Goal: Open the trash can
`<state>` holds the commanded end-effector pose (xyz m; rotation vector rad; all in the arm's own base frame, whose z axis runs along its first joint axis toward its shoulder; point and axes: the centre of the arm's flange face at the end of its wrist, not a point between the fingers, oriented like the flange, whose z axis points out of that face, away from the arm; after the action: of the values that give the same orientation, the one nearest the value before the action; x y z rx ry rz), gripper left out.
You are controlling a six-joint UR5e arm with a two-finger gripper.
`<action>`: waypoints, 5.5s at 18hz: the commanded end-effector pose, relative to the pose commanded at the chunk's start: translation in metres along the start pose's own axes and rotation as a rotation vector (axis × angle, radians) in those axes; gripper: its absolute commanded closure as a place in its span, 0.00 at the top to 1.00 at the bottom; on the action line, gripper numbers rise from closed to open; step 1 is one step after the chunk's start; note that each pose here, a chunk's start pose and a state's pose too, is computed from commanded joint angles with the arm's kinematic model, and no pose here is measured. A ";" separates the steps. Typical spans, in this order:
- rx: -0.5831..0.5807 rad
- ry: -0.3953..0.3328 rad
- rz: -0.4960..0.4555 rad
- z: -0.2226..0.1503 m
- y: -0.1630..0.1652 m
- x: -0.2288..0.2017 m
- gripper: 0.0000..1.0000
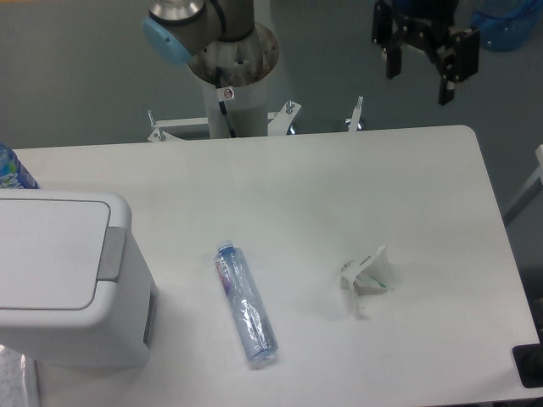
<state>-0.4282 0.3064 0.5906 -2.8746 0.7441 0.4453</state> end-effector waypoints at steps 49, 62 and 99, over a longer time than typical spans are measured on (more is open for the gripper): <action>0.322 0.144 -0.916 0.096 -0.308 0.040 1.00; 0.325 0.177 -0.915 0.102 -0.339 0.060 1.00; 0.354 0.151 -0.901 0.098 -0.345 0.050 1.00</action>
<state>-0.2407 0.6040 0.5029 -2.5569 -0.4439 -0.0294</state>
